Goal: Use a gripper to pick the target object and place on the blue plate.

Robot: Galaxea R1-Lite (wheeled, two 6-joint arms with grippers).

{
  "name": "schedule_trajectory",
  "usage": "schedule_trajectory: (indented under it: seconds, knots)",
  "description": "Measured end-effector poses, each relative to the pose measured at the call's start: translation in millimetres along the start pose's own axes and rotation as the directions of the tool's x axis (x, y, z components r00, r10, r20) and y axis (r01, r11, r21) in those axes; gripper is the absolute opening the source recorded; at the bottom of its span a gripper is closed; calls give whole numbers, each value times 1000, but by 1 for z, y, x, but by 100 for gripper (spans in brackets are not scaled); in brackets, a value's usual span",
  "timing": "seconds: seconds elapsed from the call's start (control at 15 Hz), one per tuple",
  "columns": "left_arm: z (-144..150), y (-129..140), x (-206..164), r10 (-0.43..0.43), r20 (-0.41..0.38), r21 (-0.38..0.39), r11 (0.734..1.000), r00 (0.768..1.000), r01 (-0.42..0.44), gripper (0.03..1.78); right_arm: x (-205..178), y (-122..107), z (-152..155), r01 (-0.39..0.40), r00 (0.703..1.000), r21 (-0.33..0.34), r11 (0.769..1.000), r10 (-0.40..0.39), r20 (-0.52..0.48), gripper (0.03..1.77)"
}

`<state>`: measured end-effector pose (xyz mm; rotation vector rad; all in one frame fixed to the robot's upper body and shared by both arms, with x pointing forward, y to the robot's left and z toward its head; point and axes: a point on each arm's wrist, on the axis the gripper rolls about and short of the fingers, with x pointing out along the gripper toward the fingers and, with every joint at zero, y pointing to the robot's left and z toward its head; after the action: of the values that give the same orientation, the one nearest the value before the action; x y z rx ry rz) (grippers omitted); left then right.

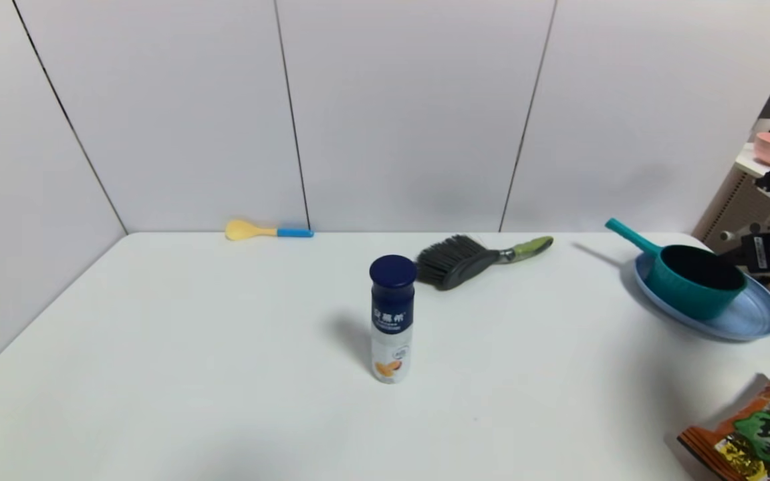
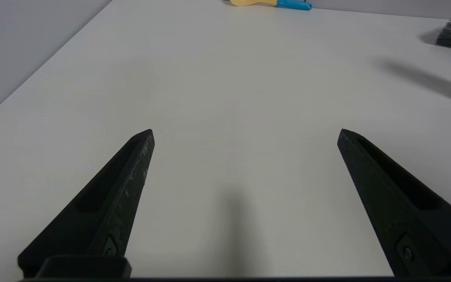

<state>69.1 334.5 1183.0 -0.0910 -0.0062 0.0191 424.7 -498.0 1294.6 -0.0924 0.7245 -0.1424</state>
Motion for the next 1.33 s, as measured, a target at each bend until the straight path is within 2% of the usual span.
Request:
schedule_trajectory:
  seconds: [0.27, 0.47, 0.6, 0.73, 0.93, 1.13, 1.27, 1.33]
  knots:
    - [0, 0, 0, 0, 0, 0, 1000, 1000, 0, 169, -48, 7, 2, 24, 998, 30, 999, -26, 52, 137]
    - [0, 0, 0, 0, 0, 0, 1000, 1000, 0, 169, -112, 31, -11, 27, 991, 74, 997, -37, 131, 148]
    - [0, 0, 0, 0, 0, 0, 1000, 1000, 0, 169, -155, 55, -35, 13, 981, 90, 996, -31, 193, 153]
    - [0, 0, 0, 0, 0, 0, 1000, 1000, 0, 169, -187, 83, -78, 4, 968, 85, 996, -26, 249, 157]
    - [0, 0, 0, 0, 0, 0, 1000, 1000, 0, 169, -209, 118, -155, -7, 931, 21, 1000, -2, 366, 162]
    - [0, 0, 0, 0, 0, 0, 1000, 1000, 0, 169, -220, 132, -216, -24, 856, -42, 999, 42, 515, 165]
    - [0, 0, 0, 0, 0, 0, 1000, 1000, 0, 169, -219, 136, -252, -32, 820, -72, 997, 67, 568, 166]
    - [0, 0, 0, 0, 0, 0, 1000, 1000, 0, 169, -218, 137, -267, -35, 812, -82, 996, 76, 578, 167]
